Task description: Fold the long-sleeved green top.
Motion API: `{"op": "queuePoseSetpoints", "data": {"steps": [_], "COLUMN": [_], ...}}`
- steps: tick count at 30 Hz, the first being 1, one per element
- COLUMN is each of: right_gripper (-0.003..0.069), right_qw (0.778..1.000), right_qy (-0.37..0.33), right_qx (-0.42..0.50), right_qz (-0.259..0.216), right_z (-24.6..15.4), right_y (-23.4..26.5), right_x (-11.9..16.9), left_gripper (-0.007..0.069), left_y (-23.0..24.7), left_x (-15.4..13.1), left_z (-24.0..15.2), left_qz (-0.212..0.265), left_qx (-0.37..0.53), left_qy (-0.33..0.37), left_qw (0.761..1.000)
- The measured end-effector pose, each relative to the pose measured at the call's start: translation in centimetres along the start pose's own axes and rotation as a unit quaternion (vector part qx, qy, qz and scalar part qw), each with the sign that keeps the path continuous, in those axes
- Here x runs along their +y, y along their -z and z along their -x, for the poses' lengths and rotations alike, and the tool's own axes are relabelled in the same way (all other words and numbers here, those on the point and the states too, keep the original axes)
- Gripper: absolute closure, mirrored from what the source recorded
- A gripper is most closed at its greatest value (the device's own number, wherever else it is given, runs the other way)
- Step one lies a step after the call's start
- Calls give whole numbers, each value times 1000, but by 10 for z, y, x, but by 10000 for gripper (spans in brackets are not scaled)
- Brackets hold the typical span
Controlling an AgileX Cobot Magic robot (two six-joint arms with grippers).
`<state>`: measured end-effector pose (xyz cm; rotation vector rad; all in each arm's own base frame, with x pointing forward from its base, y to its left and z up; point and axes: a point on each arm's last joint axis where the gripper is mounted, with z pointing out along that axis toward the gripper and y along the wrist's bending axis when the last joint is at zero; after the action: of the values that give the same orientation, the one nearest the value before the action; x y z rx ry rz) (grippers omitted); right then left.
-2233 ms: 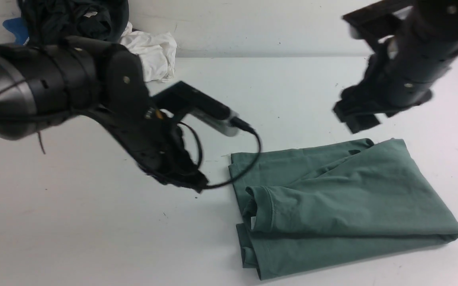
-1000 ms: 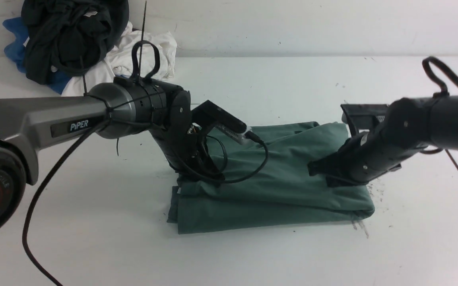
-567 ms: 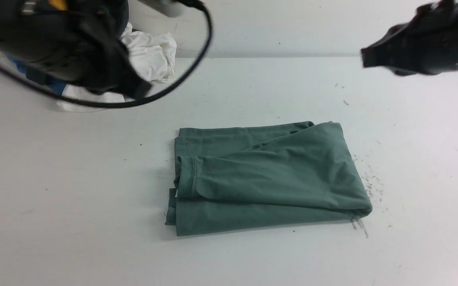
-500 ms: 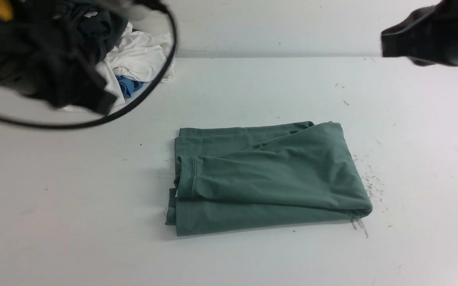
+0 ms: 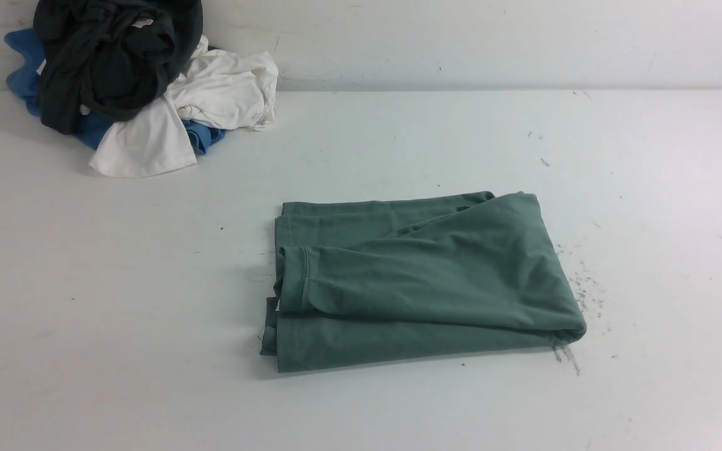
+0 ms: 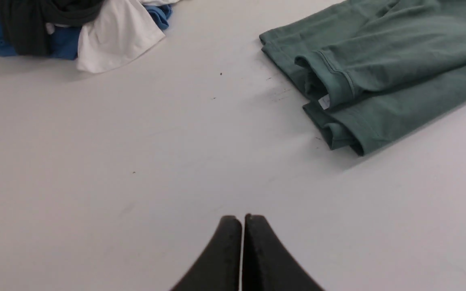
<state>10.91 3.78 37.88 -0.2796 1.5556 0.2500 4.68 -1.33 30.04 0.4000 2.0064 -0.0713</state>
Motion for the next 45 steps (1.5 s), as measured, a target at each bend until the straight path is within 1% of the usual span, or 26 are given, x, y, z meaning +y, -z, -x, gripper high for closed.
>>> {"op": "queuePoseSetpoints", "data": {"steps": [6,10,14,25,34,37,40,43,44,45], "right_gripper": [675,675,675,675,675,675,675,675,675,675], "right_qw": [999,998,999,1000,999,999,1000,997,997,994], "right_qy": [0,3,0,4,5,6,8,6,7,1], "right_qx": [-49,-60,-49,18,34,33,25,35,31,39], "right_qz": [-1,-2,0,8,9,7,-7,-64,-68,-98], "right_z": [5,7,4,-7,-11,-21,-40,-87,-87,-107], "right_y": [27,34,35,35,35,36,41,48,50,53], "right_x": [0,0,1,2,2,2,1,-6,-7,-10], "left_gripper": [632,632,632,632,632,632,632,632,632,632], "left_y": [18,25,25,24,24,24,24,24,24,24], "left_x": [-2,-2,-3,-3,-3,-3,-3,-3,-3,-3], "left_z": [-11,-13,-15,-17,-17,-17,-17,-17,-17,-17], "left_qz": [19,25,23,20,20,21,21,21,21,21], "left_qx": [-101,-127,-116,-105,-105,-105,-105,-105,-105,-105], "left_qy": [-8,-11,-12,-12,-13,-14,-14,-14,-14,-14], "left_qw": [995,991,993,994,994,994,994,994,994,994]}}
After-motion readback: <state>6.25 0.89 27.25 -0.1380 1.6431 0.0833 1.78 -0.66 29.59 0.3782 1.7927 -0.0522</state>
